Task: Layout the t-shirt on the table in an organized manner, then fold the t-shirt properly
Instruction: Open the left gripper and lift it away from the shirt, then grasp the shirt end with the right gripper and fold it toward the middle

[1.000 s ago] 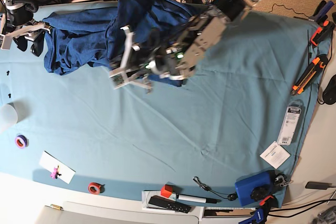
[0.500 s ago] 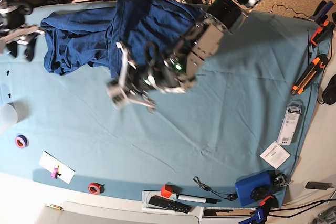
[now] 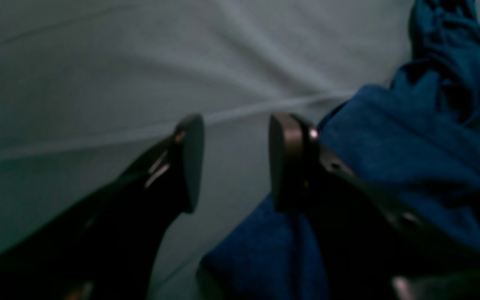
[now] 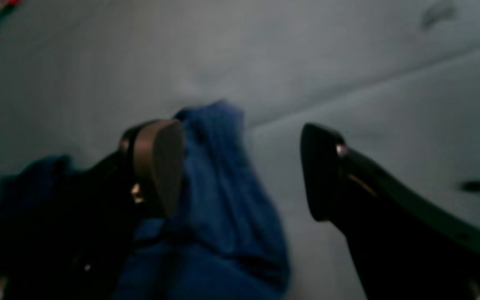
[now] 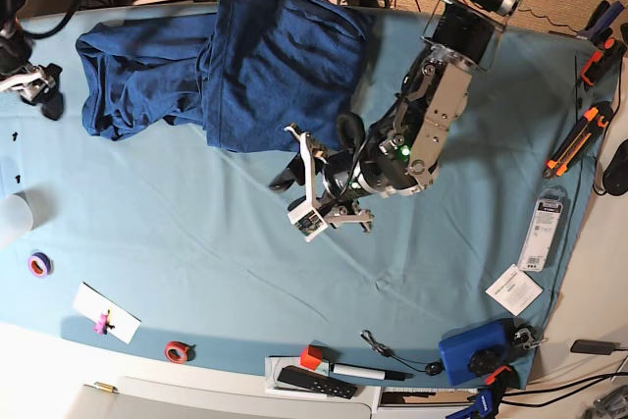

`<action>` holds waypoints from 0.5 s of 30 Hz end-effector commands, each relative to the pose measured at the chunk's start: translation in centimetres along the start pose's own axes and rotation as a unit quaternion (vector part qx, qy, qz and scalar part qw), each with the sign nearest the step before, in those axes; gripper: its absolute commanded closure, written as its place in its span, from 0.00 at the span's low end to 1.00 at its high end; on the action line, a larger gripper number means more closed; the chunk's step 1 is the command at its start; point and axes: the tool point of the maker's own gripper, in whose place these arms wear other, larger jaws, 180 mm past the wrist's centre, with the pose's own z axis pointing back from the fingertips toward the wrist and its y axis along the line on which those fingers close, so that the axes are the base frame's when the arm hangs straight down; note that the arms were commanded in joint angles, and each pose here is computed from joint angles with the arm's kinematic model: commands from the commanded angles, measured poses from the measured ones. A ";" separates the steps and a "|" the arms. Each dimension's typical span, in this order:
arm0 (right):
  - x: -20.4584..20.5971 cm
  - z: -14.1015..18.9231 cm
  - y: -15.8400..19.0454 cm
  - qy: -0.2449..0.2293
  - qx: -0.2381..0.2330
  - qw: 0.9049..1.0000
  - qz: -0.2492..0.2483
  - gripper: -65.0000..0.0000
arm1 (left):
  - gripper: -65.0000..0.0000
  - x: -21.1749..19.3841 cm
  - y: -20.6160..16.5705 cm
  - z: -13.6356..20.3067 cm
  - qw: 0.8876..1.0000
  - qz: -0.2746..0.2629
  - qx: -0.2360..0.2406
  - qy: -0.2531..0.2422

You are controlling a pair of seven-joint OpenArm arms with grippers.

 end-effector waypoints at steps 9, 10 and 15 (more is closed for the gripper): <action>-4.2 -1.6 -3.5 0.066 0.023 0.996 -0.057 0.34 | 0.59 2.4 0.1 0.2 0.999 -0.007 -0.002 -0.035; -4.6 -1.7 -3.5 0.070 0.028 0.995 -0.067 0.34 | 0.59 2.4 0.1 0.2 0.999 -0.007 -0.002 -0.035; -5.6 -3.0 -2.0 0.083 0.066 0.991 -0.081 0.34 | 0.59 2.4 0.1 0.2 0.999 -0.007 -0.002 -0.035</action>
